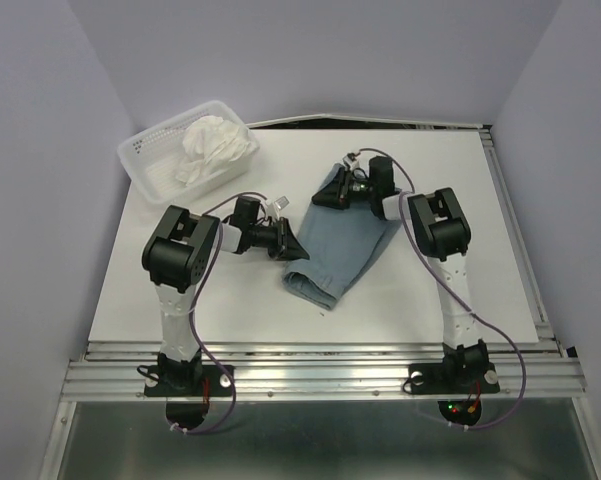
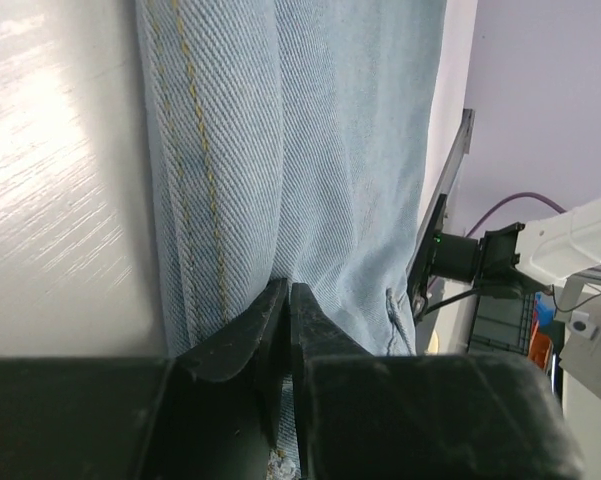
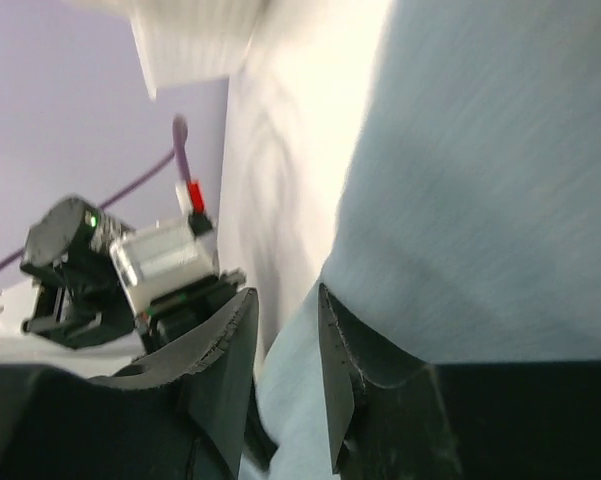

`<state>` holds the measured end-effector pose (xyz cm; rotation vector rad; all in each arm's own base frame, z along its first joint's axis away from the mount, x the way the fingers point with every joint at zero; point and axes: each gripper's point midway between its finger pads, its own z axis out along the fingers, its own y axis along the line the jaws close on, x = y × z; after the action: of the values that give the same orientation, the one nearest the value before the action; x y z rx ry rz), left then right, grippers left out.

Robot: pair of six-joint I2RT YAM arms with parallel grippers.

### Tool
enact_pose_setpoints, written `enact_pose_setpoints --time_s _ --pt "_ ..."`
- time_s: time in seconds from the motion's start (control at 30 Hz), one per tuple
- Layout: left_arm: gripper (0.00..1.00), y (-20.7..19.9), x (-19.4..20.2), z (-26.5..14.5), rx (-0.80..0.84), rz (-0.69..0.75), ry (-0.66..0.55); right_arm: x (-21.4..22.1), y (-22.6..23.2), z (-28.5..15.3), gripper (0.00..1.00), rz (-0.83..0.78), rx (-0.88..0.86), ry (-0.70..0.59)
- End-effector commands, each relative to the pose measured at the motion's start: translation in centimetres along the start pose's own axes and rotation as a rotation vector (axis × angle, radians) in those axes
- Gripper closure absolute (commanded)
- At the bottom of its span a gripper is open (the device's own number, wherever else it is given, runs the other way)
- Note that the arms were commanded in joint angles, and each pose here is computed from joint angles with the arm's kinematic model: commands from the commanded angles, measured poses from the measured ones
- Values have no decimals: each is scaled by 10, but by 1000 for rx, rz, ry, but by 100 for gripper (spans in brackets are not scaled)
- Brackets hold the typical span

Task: Fold and stack the skirts
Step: Fold the skirt

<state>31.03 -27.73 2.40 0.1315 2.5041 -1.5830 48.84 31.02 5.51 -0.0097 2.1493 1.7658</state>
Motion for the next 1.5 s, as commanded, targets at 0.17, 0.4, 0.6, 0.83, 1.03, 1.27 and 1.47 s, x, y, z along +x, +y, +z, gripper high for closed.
enact_pose_setpoints --time_s 0.17,0.4,0.6,0.83,1.03,1.27,1.47 --pt "82 26 20 0 -96 -82 29 -101 -51 -14 62 -110 138 -217" --pt "58 -52 -2 -6 22 240 -10 -104 8 -32 51 -248 178 -154" --pt "52 -99 -34 -33 -119 682 -42 -73 68 -82 34 -314 364 -83" --pt "45 -113 6 -39 -238 1378 166 -60 31 -186 47 -171 638 -223" --pt "46 -94 56 -22 -277 1715 328 -56 -11 -194 55 -136 696 -177" --pt "47 -95 80 0 -276 1856 407 -54 -51 -198 65 -124 787 -141" --pt "49 -74 87 4 -316 1955 507 -49 -70 -202 66 -106 839 -113"
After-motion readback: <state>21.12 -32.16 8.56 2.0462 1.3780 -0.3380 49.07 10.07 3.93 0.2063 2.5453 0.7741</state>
